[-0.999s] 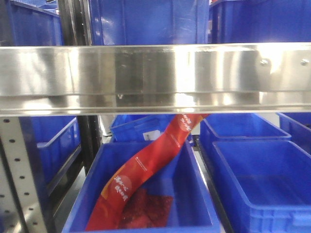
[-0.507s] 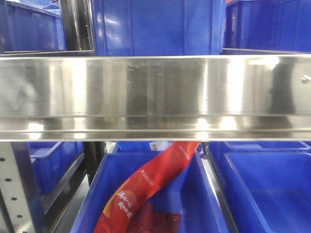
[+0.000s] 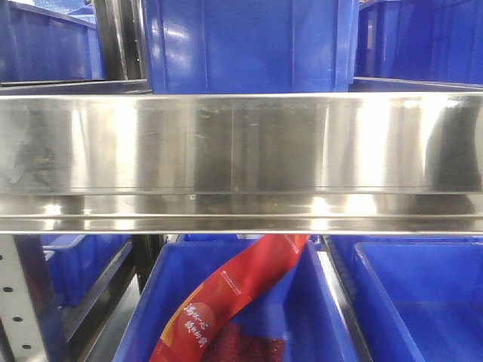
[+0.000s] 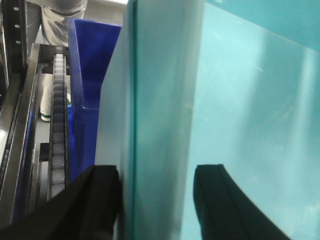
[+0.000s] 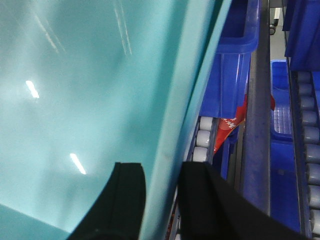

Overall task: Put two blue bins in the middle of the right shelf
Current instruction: 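Raise the held bin with both grippers above the shelf's steel rail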

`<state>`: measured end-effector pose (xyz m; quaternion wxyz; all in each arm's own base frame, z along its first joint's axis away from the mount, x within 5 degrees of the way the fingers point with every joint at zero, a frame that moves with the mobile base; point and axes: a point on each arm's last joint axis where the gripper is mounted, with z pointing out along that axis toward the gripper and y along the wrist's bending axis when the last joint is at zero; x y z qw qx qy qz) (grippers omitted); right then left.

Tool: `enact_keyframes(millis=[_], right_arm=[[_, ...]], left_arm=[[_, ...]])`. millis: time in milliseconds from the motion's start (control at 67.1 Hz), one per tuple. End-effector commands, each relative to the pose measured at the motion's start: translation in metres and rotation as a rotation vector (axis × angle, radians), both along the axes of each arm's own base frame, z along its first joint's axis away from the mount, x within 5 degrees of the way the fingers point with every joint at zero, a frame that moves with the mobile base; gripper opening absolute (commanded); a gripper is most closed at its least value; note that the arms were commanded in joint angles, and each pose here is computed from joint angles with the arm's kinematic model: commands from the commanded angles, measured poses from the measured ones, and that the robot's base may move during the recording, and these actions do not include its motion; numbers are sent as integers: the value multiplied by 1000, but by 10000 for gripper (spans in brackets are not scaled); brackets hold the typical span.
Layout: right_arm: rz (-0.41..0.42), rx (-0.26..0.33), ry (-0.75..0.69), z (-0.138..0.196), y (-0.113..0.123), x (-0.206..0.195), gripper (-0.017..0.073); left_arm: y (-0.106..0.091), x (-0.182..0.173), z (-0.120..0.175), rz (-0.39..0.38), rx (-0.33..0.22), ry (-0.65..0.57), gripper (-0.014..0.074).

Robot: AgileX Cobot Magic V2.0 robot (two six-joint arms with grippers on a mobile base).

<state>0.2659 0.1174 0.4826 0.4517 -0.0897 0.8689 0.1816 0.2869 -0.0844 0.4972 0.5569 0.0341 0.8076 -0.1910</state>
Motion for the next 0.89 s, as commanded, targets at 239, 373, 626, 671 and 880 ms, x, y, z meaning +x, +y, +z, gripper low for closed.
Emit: enact_keyframes(millis=[239,373,626,671,880], right_arm=[[13,29,-116,16,-1,-4,-154],[13,29,-116,16,-1,-4,-154],[13,29,-116,16,-1,-4,-154],[13,29,-116,16,-1,-4,-154],[12,34,-128,18,-1,-3,-154]], left_arm=[[0,-7,16,-8,-19,-97,-111],[0,-7,16,-8,-19,-97,-111],[0,-7,16,-8,-19,-97,-111],[0,-7,16,-8,-19,-97,-111],[0,-7,15,-9,-16,-90,-111]])
